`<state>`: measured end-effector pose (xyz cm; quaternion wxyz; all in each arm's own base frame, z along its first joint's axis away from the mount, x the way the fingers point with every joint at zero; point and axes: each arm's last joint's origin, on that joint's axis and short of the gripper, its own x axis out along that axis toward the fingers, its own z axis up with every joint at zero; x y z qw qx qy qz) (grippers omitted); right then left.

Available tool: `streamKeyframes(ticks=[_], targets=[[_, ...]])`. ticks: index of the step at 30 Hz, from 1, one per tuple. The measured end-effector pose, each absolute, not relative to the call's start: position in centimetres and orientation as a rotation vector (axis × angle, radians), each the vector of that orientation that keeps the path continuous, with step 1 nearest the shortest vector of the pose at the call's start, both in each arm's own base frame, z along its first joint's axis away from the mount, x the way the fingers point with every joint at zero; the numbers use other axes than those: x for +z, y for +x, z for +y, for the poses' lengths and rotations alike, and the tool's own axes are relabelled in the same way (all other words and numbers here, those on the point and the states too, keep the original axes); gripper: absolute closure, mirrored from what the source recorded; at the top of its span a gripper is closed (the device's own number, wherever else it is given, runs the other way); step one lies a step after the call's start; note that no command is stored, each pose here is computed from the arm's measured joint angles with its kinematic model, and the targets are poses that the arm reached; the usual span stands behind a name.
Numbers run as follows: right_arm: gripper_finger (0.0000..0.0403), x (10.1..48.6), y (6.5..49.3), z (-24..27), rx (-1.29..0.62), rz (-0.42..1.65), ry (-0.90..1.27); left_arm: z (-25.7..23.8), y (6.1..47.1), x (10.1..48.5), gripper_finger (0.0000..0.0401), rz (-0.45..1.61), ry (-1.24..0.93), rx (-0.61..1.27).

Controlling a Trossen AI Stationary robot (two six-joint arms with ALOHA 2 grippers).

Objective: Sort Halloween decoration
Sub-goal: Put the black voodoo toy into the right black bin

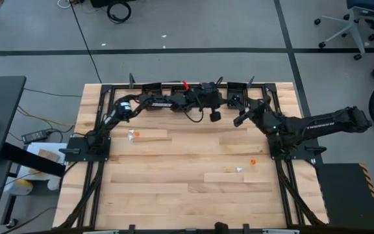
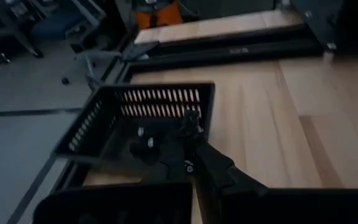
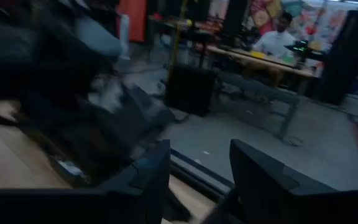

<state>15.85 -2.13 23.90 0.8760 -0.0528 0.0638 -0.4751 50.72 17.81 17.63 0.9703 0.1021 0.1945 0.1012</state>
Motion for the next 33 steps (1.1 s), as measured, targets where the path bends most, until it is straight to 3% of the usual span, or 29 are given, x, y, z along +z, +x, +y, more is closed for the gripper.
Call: streamKeyframes(ticks=[11, 33], targets=[[0.0231, 24.4, 15.7, -0.9, -0.874, 0.091, -0.088, 19.0, 53.7, 16.1, 0.0401, 0.376, 0.165, 0.221], [0.0231, 24.8, 15.8, -0.6, -0.860, 0.050, -0.067, 19.5, 54.0, 16.0, 0.0399, 0.303, 0.164, 0.225]])
